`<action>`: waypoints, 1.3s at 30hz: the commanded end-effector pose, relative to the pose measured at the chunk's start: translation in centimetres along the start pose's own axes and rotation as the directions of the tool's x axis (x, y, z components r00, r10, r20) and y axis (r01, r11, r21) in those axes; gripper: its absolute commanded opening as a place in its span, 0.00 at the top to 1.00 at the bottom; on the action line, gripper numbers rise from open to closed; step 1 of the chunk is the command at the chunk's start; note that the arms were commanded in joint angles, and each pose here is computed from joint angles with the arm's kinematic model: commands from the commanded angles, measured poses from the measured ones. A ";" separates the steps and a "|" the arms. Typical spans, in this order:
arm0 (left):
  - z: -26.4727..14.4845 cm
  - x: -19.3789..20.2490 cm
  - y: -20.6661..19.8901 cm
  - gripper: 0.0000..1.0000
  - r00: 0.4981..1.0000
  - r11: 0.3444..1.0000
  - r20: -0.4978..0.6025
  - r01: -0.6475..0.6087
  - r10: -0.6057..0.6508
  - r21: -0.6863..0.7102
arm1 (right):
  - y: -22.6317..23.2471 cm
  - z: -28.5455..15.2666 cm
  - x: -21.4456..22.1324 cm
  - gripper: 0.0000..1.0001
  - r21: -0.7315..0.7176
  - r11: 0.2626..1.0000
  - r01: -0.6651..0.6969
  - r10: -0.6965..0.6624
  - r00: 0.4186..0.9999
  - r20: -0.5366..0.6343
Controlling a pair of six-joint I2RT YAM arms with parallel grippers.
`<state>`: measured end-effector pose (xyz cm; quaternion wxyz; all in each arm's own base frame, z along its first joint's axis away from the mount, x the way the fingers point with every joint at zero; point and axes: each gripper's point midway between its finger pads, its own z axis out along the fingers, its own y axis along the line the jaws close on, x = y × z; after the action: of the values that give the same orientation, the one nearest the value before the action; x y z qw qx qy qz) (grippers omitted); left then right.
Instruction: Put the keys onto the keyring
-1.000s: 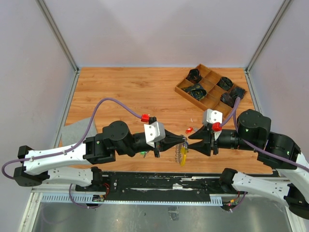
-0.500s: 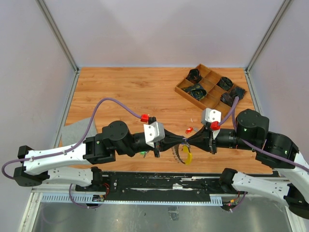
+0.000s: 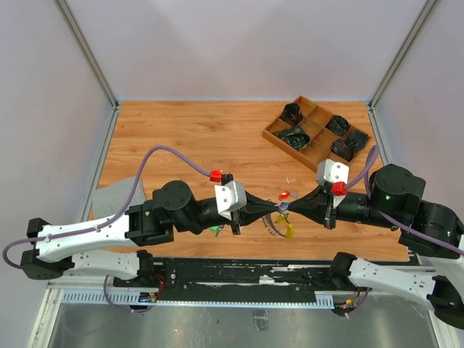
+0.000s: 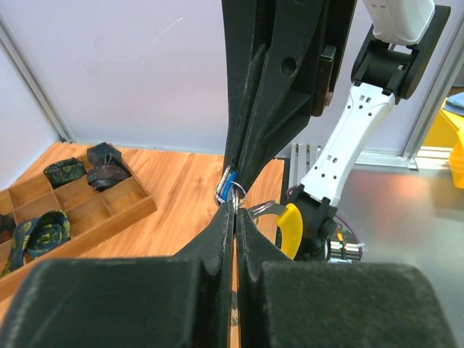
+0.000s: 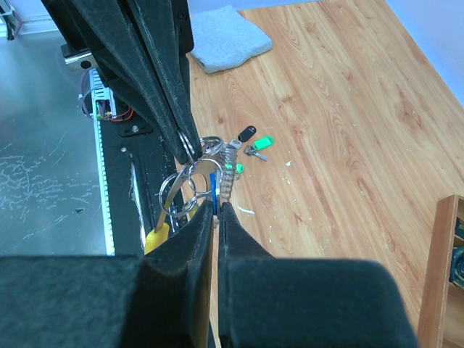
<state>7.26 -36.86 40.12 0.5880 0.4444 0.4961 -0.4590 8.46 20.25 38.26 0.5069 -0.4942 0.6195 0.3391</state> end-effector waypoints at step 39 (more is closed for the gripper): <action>-2.7 11.7 8.4 1.00 0.936 0.876 -0.241 0.120 -0.256 -0.467 | -8.1 -3.5 6.9 0.03 0.560 0.822 -0.108 0.175 0.982 -0.069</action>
<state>13.88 -35.25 30.96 0.5527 0.3663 0.6640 -0.3456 14.50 14.02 35.13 0.5769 -0.3529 0.7165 0.1709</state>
